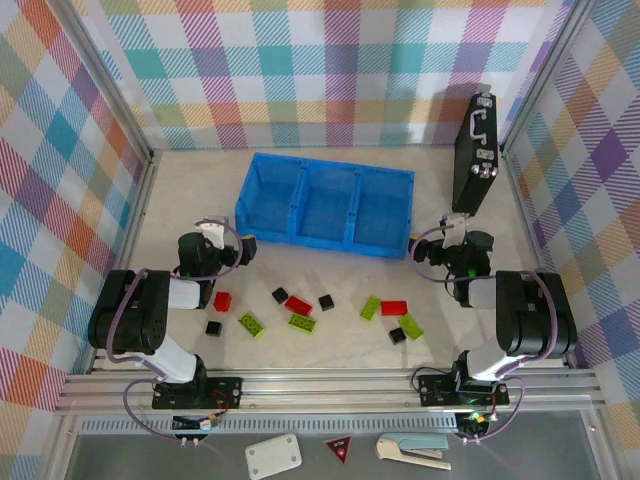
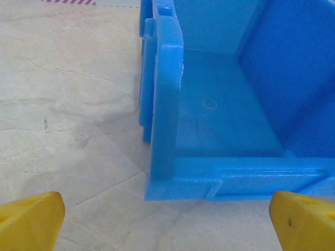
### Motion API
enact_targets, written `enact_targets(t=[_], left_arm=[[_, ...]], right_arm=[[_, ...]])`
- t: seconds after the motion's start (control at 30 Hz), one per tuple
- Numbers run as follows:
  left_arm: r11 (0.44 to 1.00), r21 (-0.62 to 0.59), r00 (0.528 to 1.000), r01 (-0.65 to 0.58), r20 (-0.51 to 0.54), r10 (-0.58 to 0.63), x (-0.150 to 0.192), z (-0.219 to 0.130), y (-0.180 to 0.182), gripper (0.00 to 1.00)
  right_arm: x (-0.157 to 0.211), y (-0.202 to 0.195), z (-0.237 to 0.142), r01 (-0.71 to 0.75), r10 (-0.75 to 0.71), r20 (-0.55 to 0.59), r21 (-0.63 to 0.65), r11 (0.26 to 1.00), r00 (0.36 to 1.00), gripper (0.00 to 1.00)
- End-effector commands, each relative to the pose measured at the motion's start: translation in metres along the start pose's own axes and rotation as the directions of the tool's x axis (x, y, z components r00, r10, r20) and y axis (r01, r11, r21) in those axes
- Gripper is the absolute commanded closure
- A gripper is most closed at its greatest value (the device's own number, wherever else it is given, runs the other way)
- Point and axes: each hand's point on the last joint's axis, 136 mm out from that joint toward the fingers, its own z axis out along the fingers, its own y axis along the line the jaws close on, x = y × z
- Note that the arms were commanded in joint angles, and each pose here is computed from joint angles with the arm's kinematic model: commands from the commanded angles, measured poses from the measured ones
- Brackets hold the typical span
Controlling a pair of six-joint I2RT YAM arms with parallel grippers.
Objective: Sort the legos into containers by color
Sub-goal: Pick up the lego from the bottom-center of the table.
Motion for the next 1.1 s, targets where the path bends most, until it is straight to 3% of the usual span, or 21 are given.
enact_targets(t=[0.0, 0.47, 0.57, 0.87, 1.07], left_arm=[[1.0, 0.01, 0.999, -0.024, 0.025, 0.024, -0.004, -0.002, 0.0, 0.0], [1.0, 0.008, 0.999, -0.023, 0.025, 0.023, -0.004, -0.002, 0.0, 0.0], [0.998, -0.065, 1.0, 0.009, 0.027, -0.007, -0.005, -0.001, 0.013, 0.0], [0.997, -0.071, 1.0, 0.01, 0.026, -0.008, -0.004, -0.002, 0.014, 0.0], [0.997, -0.078, 1.0, 0.014, 0.013, -0.013, -0.016, -0.006, 0.014, 0.0]], right_arm=[[-0.013, 0.004, 0.001, 0.022, -0.021, 0.038, -0.023, 0.999, 0.999, 0.01], [-0.013, 0.002, 0.001, 0.017, -0.016, 0.036, -0.013, 1.0, 0.999, 0.01], [-0.013, -0.003, 0.002, 0.004, -0.005, 0.033, 0.015, 1.0, 0.999, 0.01], [-0.013, -0.004, 0.002, 0.005, -0.005, 0.035, 0.017, 1.0, 0.999, 0.01], [-0.026, -0.013, -0.004, -0.027, 0.025, 0.028, 0.085, 0.996, 0.999, 0.01]])
